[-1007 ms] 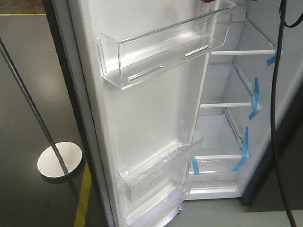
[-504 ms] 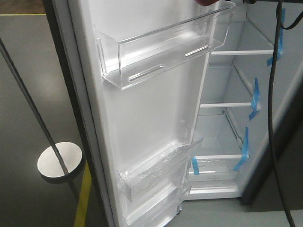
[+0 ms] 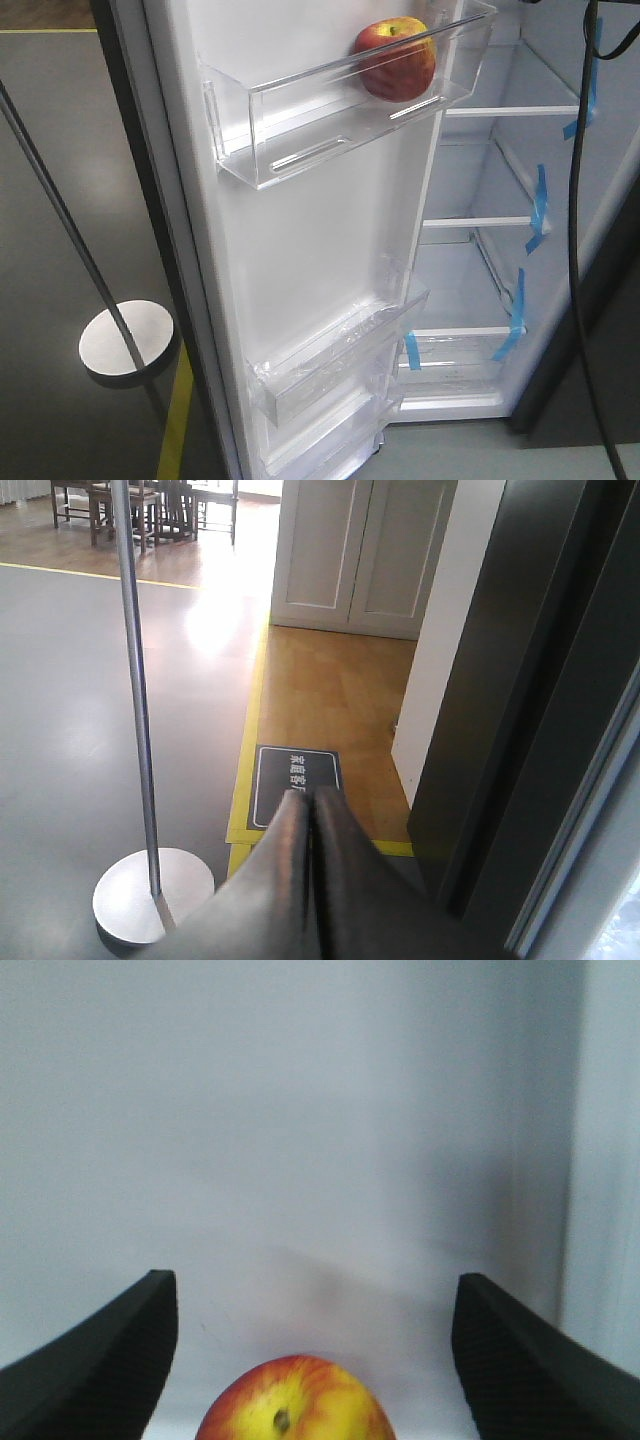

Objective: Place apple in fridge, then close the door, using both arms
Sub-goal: 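Lower the apple into the upper door bin and open the right gripper, then lift the open right gripper up and away from the door bin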

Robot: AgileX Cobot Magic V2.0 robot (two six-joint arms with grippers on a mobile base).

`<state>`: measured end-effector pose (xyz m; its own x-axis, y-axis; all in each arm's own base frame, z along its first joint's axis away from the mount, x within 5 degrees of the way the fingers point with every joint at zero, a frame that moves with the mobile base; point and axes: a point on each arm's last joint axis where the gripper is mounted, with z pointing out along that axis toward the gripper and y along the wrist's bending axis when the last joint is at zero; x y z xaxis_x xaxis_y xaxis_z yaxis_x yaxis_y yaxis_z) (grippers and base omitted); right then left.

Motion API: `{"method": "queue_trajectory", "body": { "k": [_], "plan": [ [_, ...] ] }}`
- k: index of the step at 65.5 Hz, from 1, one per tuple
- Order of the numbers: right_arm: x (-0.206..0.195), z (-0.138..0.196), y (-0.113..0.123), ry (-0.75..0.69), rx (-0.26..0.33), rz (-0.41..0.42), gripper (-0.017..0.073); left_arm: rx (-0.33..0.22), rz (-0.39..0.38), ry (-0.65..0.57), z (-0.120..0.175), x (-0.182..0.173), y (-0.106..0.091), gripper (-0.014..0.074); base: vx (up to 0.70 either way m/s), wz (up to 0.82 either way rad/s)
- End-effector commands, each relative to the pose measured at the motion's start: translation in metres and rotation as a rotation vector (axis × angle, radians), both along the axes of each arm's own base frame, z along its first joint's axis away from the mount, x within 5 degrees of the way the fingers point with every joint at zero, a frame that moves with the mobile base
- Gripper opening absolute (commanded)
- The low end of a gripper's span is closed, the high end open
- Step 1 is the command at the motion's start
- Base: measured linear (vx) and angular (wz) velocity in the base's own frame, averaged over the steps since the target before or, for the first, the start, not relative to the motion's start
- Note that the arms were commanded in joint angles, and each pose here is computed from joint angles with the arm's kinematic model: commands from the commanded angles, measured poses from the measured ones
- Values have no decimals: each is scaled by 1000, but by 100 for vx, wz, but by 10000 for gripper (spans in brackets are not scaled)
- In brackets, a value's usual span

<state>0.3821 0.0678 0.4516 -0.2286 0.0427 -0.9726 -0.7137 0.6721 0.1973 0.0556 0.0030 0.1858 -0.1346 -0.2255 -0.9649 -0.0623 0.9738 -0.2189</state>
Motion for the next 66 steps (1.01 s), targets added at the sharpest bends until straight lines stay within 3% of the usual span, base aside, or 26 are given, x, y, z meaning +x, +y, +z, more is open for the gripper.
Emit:
{"method": "queue_trajectory", "body": {
  "k": [1, 11, 22, 30, 42, 56, 66],
  "plan": [
    [-27, 41, 0, -117, 59, -10, 505, -5, -15, -100, 13, -1, -1, -6, 0, 0],
    [-60, 67, 1, -189, 44, 23, 322, -5, -15, -100, 13, -1, -1, -6, 0, 0],
    [-104, 88, 4, -247, -42, 88, -17, -5, -15, -100, 13, -1, -1, -6, 0, 0],
    [-134, 94, 6, -227, -108, 125, -3, -5, -15, -100, 13, -1, -1, -6, 0, 0],
    [-168, 87, 2, -233, -87, 53, -3, -5, -15, -100, 13, -1, -1, -6, 0, 0],
    [-217, 30, -2, -167, -95, -16, -3, -5, -17, -114, 14, -1, -1, -6, 0, 0],
    [-249, -22, -10, -138, -143, -117, -3, -31, -29, -189, 21, -1, -3, -6, 0, 0]
  ]
}}
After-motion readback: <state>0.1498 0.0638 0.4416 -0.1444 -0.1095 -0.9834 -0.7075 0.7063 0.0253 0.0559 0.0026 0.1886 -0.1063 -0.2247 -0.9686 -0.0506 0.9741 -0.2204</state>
